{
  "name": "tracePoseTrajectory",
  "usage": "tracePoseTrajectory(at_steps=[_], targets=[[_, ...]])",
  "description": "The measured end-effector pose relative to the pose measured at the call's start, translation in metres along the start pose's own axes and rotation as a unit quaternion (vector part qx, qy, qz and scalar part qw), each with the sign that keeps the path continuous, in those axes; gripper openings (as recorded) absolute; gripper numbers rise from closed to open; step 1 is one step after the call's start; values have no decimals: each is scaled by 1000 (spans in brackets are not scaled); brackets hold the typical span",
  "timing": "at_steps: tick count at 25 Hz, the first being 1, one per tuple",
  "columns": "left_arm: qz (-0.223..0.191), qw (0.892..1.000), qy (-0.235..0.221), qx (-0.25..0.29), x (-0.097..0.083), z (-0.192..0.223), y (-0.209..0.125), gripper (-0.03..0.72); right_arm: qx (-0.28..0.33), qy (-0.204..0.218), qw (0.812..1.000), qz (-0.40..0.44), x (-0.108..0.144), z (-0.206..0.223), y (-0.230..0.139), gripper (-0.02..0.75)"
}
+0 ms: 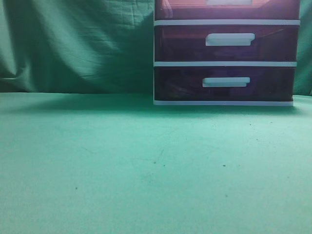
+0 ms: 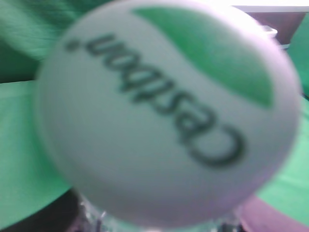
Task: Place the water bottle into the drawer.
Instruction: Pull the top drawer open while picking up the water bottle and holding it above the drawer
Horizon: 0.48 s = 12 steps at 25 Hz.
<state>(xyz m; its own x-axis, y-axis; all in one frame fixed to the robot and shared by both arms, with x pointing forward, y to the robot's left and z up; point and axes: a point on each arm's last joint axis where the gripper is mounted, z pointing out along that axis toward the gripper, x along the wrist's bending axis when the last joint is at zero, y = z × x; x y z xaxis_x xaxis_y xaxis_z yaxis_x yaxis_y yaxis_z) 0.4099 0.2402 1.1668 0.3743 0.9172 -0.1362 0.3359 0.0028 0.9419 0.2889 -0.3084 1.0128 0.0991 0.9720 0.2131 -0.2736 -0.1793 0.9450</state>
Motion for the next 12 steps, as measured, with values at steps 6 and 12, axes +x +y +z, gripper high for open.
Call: tracePoseTrajectory(at_steps=[6, 12], targets=[[4, 1000, -8, 0, -4, -14, -1, 295, 54, 52, 989, -126, 25, 8, 65, 0], [4, 1000, -10, 6, -4, -15, -2, 295, 247, 121, 938, -212, 43, 46, 90, 0]])
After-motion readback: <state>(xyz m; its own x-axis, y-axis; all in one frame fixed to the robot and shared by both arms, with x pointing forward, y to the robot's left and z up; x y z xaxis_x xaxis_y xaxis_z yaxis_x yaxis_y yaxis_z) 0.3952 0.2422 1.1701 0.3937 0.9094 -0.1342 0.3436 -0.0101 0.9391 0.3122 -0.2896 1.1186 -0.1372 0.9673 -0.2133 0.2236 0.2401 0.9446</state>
